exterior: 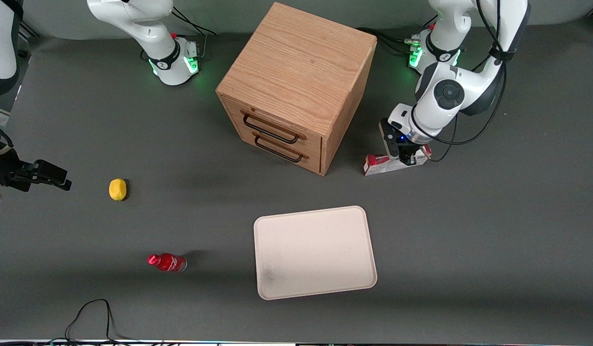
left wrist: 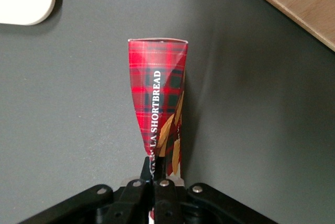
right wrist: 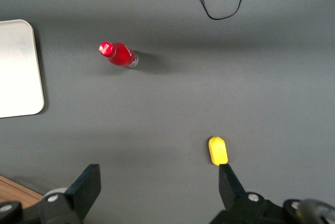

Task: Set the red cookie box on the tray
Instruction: 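Lift the cookie box and carry it toward the white tray, then lower the cookie box onto the tray and open the left gripper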

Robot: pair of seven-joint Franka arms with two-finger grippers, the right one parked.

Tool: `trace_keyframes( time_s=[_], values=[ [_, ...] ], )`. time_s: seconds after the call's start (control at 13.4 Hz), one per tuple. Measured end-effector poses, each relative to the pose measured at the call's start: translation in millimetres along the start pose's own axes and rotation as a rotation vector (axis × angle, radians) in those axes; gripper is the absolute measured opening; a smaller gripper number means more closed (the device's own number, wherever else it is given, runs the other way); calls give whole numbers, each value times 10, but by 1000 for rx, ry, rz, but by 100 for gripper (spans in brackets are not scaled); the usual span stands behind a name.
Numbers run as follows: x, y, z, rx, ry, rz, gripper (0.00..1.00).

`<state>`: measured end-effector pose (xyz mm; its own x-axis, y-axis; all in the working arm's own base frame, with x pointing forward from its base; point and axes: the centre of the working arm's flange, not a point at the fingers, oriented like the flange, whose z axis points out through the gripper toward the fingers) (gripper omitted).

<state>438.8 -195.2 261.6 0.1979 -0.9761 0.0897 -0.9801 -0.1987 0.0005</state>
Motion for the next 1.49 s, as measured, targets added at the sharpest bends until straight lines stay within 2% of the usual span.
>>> trace_keyframes(
  time_s=[0.22,0.37,0.52,0.67,0.89,1.04,1.19,1.26,1.49],
  values=[
    [-114,-139,-64,20,8,-47,2],
    [-174,-350,-266,35,13,-143,2],
    [-13,-593,-729,2,-5,-268,2],
    [258,-836,-1421,-10,-4,-414,2],
    [539,-1139,-2230,6,49,-625,2],
    [736,-1408,-2485,-19,89,-760,2],
    [1011,-1712,-2478,-43,128,-894,2],
    [1138,-1861,-2367,-42,130,-954,2],
    [1420,-2229,-1782,-21,94,-1081,2]
  ],
)
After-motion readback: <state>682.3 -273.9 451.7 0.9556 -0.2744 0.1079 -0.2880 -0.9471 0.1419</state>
